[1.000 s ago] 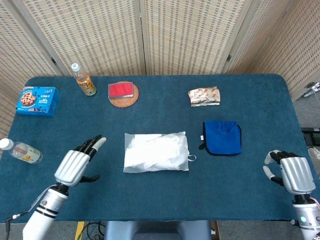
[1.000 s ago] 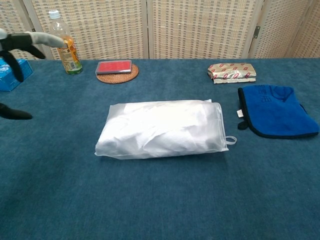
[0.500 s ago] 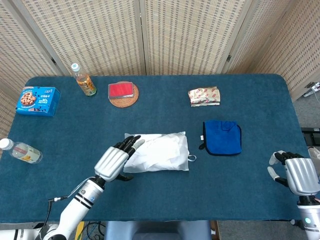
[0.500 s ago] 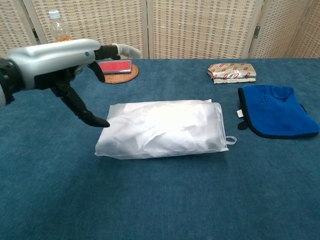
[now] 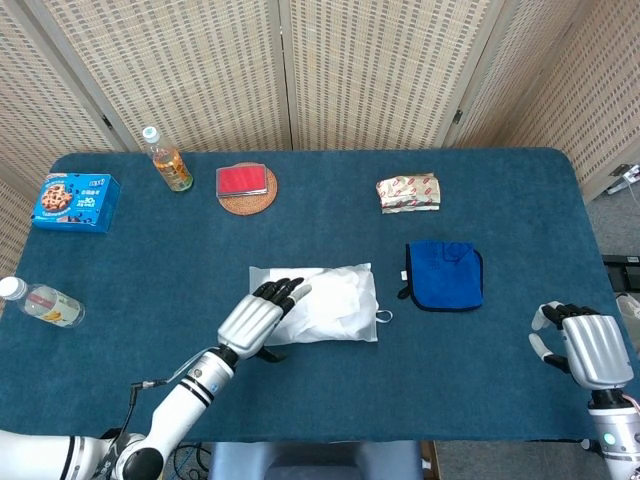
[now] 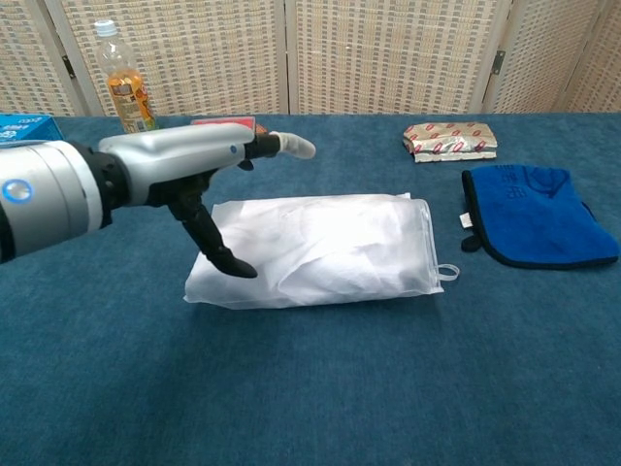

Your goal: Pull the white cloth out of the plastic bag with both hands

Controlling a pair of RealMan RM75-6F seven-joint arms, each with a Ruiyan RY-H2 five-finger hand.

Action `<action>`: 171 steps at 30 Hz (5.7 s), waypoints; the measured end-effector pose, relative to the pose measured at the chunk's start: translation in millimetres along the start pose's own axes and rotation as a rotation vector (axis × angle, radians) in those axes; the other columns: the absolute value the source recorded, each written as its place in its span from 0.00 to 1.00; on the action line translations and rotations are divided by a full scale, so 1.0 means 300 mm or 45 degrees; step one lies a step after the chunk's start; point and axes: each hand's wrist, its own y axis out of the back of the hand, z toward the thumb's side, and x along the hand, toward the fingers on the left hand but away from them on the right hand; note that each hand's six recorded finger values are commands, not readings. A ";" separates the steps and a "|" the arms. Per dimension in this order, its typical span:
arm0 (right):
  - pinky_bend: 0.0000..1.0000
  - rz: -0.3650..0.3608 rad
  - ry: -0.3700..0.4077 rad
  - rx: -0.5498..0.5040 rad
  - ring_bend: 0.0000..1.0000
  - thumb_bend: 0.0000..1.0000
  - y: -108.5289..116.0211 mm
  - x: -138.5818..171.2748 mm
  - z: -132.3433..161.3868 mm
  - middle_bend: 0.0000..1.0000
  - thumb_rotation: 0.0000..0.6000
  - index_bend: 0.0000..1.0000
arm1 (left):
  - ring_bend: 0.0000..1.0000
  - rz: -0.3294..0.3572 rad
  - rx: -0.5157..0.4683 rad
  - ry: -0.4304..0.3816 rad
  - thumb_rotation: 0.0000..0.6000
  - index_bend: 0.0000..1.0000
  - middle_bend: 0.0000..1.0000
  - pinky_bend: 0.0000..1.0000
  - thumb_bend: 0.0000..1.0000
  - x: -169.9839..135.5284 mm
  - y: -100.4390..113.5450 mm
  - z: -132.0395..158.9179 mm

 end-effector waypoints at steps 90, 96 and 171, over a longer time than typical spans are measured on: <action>0.62 0.027 0.026 -0.079 0.54 0.25 -0.056 -0.027 0.027 0.54 1.00 0.57 | 0.56 0.141 0.371 0.164 1.00 0.58 0.72 0.44 0.00 0.208 -0.031 0.010; 0.62 -0.013 0.056 -0.112 0.49 0.21 -0.034 -0.051 0.062 0.46 1.00 0.57 | 0.57 0.199 0.321 0.132 1.00 0.60 0.73 0.44 0.00 0.171 -0.002 0.008; 0.21 0.090 0.507 -0.495 0.03 0.00 -0.093 -0.291 0.646 0.07 1.00 0.33 | 0.57 0.303 0.167 -0.019 1.00 0.60 0.74 0.44 0.00 0.026 0.135 0.113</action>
